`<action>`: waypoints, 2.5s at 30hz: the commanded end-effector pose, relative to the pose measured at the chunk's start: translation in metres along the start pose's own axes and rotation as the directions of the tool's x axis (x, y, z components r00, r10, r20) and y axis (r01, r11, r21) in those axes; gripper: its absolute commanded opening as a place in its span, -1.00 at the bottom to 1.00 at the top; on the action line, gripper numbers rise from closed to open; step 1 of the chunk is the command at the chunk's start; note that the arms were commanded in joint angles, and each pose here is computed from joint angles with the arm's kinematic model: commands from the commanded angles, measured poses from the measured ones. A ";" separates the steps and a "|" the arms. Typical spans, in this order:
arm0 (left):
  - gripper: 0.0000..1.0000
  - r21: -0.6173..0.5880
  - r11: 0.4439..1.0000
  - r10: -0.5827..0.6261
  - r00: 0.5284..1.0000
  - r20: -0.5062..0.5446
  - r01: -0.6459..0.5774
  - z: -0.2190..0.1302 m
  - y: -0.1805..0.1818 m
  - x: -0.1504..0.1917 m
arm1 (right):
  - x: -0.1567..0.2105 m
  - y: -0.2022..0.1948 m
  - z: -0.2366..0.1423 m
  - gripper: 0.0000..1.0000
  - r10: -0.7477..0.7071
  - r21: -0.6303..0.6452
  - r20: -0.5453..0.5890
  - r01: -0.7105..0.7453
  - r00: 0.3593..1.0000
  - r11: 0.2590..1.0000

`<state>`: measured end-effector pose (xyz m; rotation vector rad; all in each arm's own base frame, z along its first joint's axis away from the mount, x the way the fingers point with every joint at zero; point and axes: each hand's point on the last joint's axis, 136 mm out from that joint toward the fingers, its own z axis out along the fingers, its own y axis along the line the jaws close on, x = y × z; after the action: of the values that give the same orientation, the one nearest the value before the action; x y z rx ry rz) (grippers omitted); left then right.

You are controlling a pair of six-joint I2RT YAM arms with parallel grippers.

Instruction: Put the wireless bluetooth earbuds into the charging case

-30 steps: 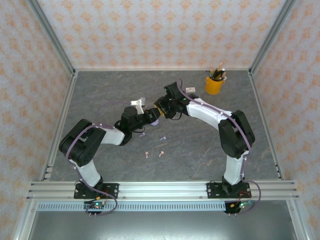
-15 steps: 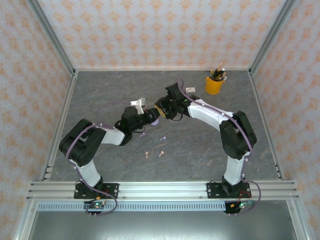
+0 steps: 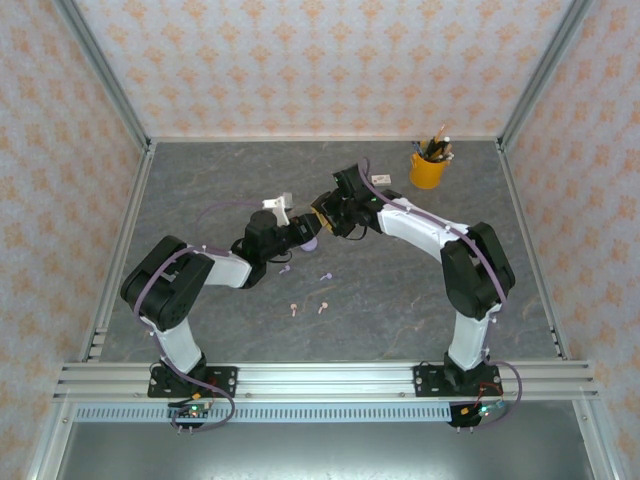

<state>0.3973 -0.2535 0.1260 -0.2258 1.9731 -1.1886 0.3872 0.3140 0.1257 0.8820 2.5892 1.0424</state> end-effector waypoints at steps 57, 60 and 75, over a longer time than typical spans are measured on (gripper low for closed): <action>-0.86 0.053 0.992 0.119 0.991 -0.065 -0.116 -0.003 -0.042 -0.012 | -0.068 -0.016 -0.082 0.65 -0.047 -0.130 0.133 0.065 0.990 0.989; -0.86 0.088 0.988 0.134 0.985 -0.106 -0.125 -0.006 -0.050 -0.013 | -0.065 -0.034 -0.088 0.65 -0.146 -0.118 0.159 0.165 0.976 0.979; -0.86 0.154 0.975 0.193 0.956 -0.222 -0.162 -0.031 -0.068 -0.011 | -0.010 -0.013 -0.112 0.63 -0.544 -0.384 0.137 0.550 0.828 0.741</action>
<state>0.3720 -0.2604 0.1748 0.0789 2.0802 -1.2437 0.3459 0.2232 0.1729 0.2087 2.3522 1.1922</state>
